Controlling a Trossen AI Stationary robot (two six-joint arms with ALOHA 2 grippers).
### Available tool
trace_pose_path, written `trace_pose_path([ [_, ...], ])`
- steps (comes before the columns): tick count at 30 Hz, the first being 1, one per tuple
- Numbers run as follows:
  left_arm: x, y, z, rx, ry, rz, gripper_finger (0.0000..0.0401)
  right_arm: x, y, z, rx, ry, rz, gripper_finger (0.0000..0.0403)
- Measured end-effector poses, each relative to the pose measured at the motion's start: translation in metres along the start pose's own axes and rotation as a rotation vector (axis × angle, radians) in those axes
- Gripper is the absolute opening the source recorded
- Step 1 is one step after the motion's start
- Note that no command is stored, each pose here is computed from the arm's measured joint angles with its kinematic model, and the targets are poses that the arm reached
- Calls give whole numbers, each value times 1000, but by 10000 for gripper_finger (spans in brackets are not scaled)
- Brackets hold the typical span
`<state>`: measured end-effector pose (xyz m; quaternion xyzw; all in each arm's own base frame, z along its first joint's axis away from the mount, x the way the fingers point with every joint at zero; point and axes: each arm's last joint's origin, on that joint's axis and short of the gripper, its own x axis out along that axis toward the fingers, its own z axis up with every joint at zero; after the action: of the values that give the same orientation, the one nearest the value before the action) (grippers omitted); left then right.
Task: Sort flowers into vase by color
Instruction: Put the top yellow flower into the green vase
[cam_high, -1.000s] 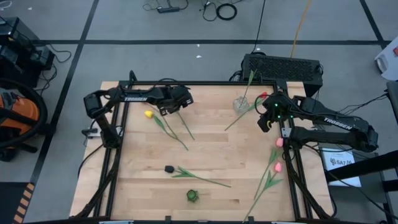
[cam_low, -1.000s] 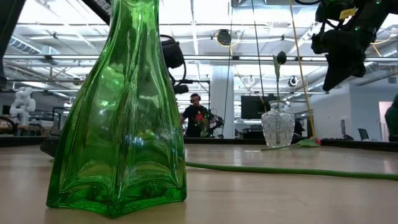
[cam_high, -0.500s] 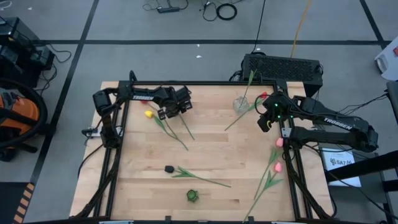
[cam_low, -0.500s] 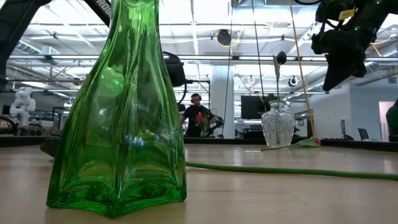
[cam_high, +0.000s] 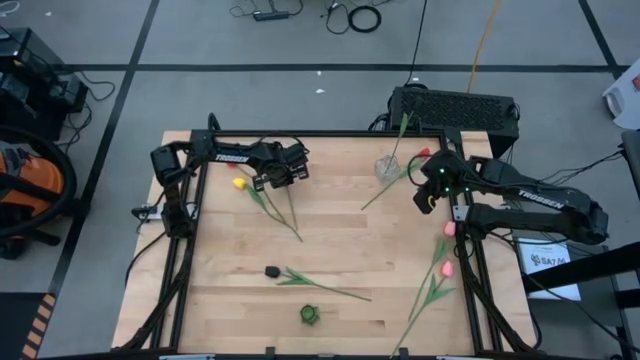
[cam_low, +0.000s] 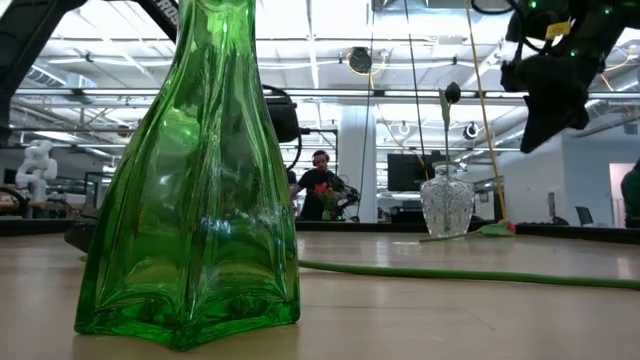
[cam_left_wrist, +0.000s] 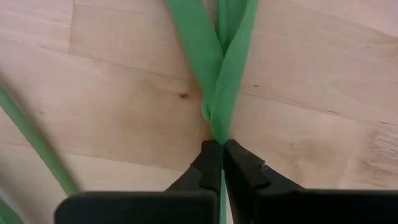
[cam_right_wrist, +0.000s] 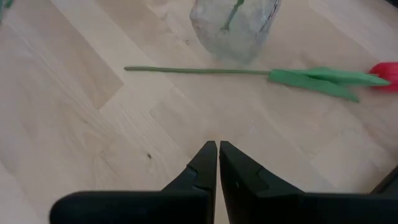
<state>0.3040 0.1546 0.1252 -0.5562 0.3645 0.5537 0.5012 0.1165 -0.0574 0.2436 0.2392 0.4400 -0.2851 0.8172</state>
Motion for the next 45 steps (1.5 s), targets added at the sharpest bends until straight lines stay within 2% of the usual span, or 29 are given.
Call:
trace_pose_path([
  [3, -1, -2, -4, 29, -16, -11, 13, 13, -3, -10, 24, 42, -7, 12],
  [7, -15, -6, -8, 76, -62, -88, 5, 25, -4, -17, 119, 69, 10, 12],
  [9, -32, -13, -8, 95, -120, -182, 5, 27, -5, -22, 143, 106, 23, 12],
  [13, -82, -19, -10, 215, -249, -377, 4, 27, -3, -22, 189, 118, 67, 12],
  [16, -119, -18, -18, 335, -351, -502, 3, 27, 3, -22, 173, 113, 103, 5],
  [21, -179, -7, -35, 677, -474, -700, 3, 24, 27, -17, 104, 25, 259, 1],
  [25, -215, 7, -53, 797, -505, -852, 2, 17, 52, -6, 98, -145, 413, 1],
  [30, -239, 17, -81, 915, -550, -972, 2, 14, 76, -1, 141, -257, 501, 1],
  [34, -257, 22, -118, 1060, -645, -1096, 1, 20, 95, -7, 146, -185, 518, 0],
  [39, -272, 38, -167, 1190, -747, -1162, 0, 24, 133, -13, 122, -99, 490, 0],
  [42, -280, 47, -184, 1251, -792, -1202, 0, 25, 159, -16, 64, -46, 453, 0],
  [45, -283, 55, -198, 1269, -816, -1305, 0, 29, 181, -19, 8, 29, 393, 0],
])
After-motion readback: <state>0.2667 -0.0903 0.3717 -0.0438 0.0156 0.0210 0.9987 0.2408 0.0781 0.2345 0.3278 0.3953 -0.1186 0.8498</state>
